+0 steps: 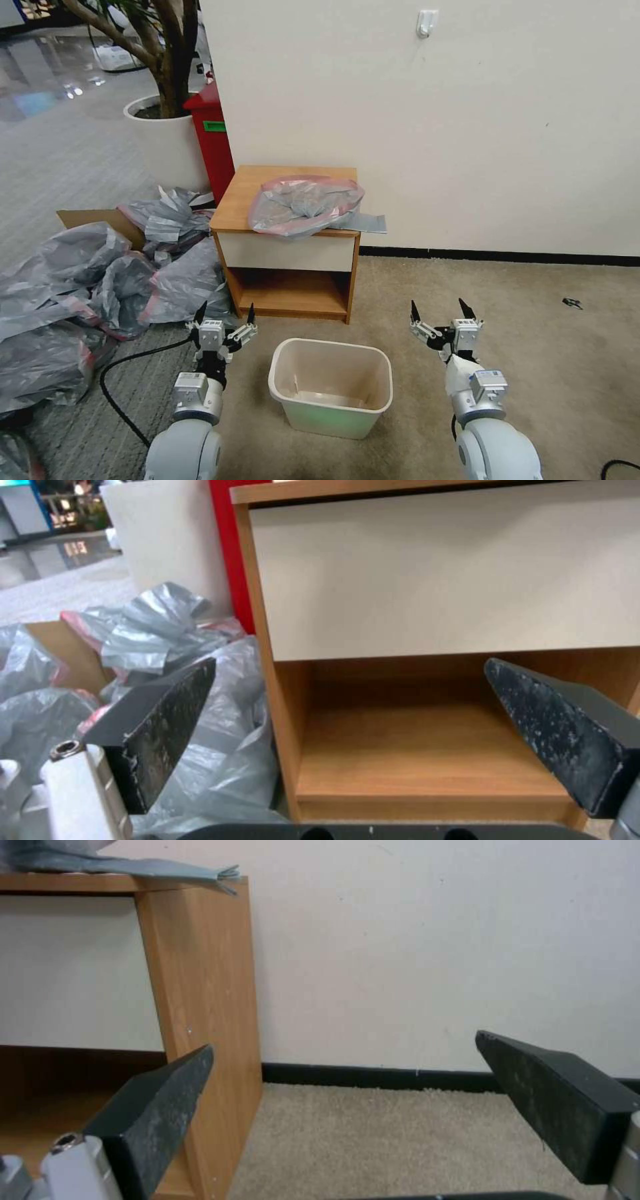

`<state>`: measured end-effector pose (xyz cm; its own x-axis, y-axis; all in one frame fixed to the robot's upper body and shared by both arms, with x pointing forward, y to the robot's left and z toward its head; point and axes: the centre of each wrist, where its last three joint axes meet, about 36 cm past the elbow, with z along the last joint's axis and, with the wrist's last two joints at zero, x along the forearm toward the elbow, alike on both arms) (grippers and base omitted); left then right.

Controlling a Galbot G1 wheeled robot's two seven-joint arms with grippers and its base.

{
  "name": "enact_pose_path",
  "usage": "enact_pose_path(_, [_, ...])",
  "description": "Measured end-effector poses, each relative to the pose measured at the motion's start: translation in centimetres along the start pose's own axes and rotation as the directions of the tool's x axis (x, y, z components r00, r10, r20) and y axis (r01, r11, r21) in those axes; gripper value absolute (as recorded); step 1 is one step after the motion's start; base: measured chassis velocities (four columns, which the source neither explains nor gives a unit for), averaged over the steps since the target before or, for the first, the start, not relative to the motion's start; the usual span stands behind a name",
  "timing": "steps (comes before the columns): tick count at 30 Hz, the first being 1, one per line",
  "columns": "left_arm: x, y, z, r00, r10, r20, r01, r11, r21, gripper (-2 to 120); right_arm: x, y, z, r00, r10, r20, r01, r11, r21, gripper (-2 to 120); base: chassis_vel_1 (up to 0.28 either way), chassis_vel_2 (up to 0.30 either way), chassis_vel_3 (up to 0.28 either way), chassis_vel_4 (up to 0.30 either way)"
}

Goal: Pick up the garbage bag from the table and place it over the trash can.

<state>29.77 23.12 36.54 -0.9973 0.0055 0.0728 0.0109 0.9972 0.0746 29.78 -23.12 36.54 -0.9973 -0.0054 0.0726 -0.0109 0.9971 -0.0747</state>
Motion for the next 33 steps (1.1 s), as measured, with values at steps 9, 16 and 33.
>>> enact_pose_path(9, [0.0,0.0,0.0,1.0,0.0,0.0,0.0,1.0,0.0,100,0.0,0.0,0.0,1.0,0.0,0.0,0.0,1.0,0.0,100,0.0,0.0,0.0,0.0])
enact_pose_path(16, [1.6,0.9,-1.8,1.0,-0.027,0.007,0.027,1.0,-0.004,100,1.2,0.1,-2.3,0.999,0.021,0.026,-0.021,1.0,-0.017,100,0.0,0.0,0.0,0.0])
enact_pose_path(33, [9.4,2.9,-12.1,0.993,-0.116,0.029,0.116,0.993,-0.014,100,8.0,0.3,-13.5,0.989,0.096,0.111,-0.082,0.989,-0.127,100,0.0,0.0,0.0,0.0])
